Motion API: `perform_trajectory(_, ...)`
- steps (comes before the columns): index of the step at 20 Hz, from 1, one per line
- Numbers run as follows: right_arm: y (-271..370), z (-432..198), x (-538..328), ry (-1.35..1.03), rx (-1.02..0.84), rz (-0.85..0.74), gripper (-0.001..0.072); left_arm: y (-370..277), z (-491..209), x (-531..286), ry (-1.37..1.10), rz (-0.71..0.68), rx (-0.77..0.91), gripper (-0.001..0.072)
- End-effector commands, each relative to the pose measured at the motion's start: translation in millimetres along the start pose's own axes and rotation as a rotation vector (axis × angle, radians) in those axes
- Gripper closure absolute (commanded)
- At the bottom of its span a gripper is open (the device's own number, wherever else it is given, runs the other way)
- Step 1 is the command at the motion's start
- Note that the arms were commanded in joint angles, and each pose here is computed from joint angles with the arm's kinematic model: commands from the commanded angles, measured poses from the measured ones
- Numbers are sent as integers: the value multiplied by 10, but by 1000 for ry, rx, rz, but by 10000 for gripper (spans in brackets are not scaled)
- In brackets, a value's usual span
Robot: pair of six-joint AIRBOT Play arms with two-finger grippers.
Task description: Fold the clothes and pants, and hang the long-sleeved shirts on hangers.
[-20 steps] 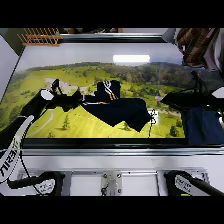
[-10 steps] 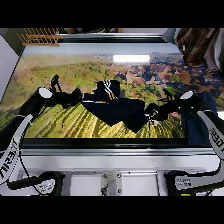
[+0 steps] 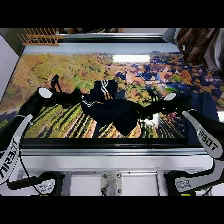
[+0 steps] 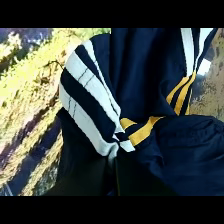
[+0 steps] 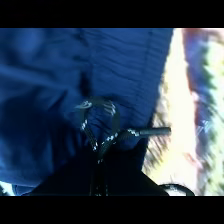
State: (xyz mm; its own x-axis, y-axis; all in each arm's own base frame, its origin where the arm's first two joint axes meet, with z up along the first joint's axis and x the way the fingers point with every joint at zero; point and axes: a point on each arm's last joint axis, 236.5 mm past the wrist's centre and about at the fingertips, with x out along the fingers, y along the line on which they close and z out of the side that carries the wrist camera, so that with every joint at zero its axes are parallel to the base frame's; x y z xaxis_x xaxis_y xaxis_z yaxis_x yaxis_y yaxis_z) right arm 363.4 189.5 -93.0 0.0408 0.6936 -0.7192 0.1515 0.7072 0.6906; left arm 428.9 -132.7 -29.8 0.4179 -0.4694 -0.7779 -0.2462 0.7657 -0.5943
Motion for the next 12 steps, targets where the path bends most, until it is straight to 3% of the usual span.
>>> perform_trajectory(1,93,53,104,-37,-52,-7,690,-6,0,-3,0,0,0,701)
perform_trajectory(6,340,357,-654,-197,-269,-103,692,-477,427,-623,-123,-85,95,702)
perform_trajectory(9,978,420,-1799,-413,-488,-159,692,-1379,758,-1859,-371,-228,286,702)
perform_trajectory(12,1747,32,-2879,-670,-670,-155,693,-2223,531,-3306,-642,-390,466,701)
